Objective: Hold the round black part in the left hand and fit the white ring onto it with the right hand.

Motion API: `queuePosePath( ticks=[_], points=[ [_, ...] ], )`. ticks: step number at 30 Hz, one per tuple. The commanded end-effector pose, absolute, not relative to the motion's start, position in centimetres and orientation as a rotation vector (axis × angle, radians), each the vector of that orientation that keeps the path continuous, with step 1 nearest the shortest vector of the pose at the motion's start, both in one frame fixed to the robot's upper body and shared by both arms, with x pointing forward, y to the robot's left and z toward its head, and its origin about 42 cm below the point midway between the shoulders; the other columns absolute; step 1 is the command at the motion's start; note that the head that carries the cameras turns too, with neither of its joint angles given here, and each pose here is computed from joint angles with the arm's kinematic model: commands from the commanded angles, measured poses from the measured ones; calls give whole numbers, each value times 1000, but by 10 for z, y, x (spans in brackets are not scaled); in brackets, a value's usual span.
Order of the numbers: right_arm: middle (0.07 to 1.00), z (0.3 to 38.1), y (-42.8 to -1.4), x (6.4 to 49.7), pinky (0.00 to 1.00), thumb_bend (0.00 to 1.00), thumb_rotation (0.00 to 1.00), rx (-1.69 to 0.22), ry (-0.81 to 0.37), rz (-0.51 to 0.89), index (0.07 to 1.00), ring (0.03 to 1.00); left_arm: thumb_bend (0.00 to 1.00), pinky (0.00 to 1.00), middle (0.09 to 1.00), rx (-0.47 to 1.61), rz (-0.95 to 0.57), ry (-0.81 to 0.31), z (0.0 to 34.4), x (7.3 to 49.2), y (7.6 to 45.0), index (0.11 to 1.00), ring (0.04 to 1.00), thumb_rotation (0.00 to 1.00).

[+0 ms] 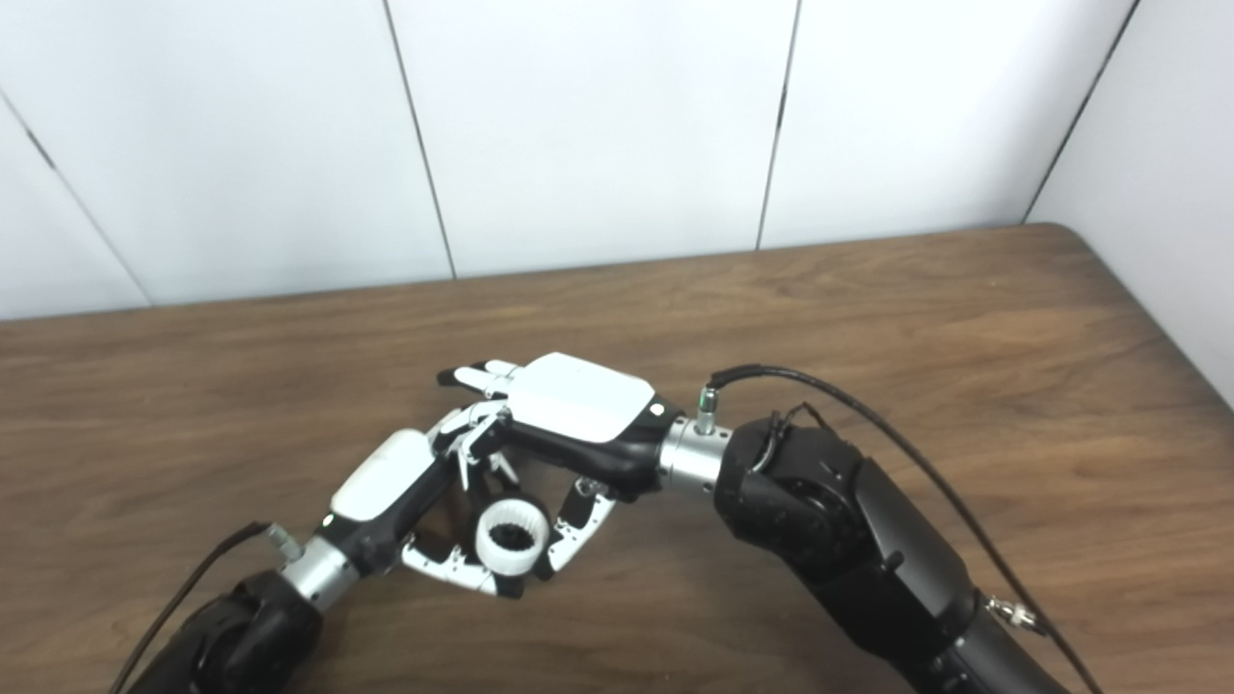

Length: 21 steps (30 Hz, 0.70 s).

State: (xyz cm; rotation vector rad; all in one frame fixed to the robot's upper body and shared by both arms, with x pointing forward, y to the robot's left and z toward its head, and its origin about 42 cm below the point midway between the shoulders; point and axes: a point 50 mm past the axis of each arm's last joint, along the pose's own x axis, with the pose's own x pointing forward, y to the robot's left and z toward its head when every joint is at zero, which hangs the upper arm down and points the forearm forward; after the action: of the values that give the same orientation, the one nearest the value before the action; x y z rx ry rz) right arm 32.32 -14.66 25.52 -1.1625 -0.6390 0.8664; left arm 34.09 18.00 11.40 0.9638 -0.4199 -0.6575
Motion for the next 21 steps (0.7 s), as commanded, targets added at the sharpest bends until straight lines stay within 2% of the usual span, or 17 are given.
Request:
queuePosePath(
  ticks=[1,9,21],
  points=[
    [818,265,-143,326,1000,526,139,-1148,-699,849,482,1000,525,1000,896,1024,-753,-358,98,328,171,486,1000,57],
    [816,259,-147,334,1000,526,139,-1150,-688,838,482,1000,525,1000,889,1007,-755,-366,99,325,168,486,1000,58],
    [826,277,-150,352,1000,526,138,-1193,-723,820,482,1000,525,1000,895,1001,-765,-358,97,324,166,486,1000,57]
  ],
)
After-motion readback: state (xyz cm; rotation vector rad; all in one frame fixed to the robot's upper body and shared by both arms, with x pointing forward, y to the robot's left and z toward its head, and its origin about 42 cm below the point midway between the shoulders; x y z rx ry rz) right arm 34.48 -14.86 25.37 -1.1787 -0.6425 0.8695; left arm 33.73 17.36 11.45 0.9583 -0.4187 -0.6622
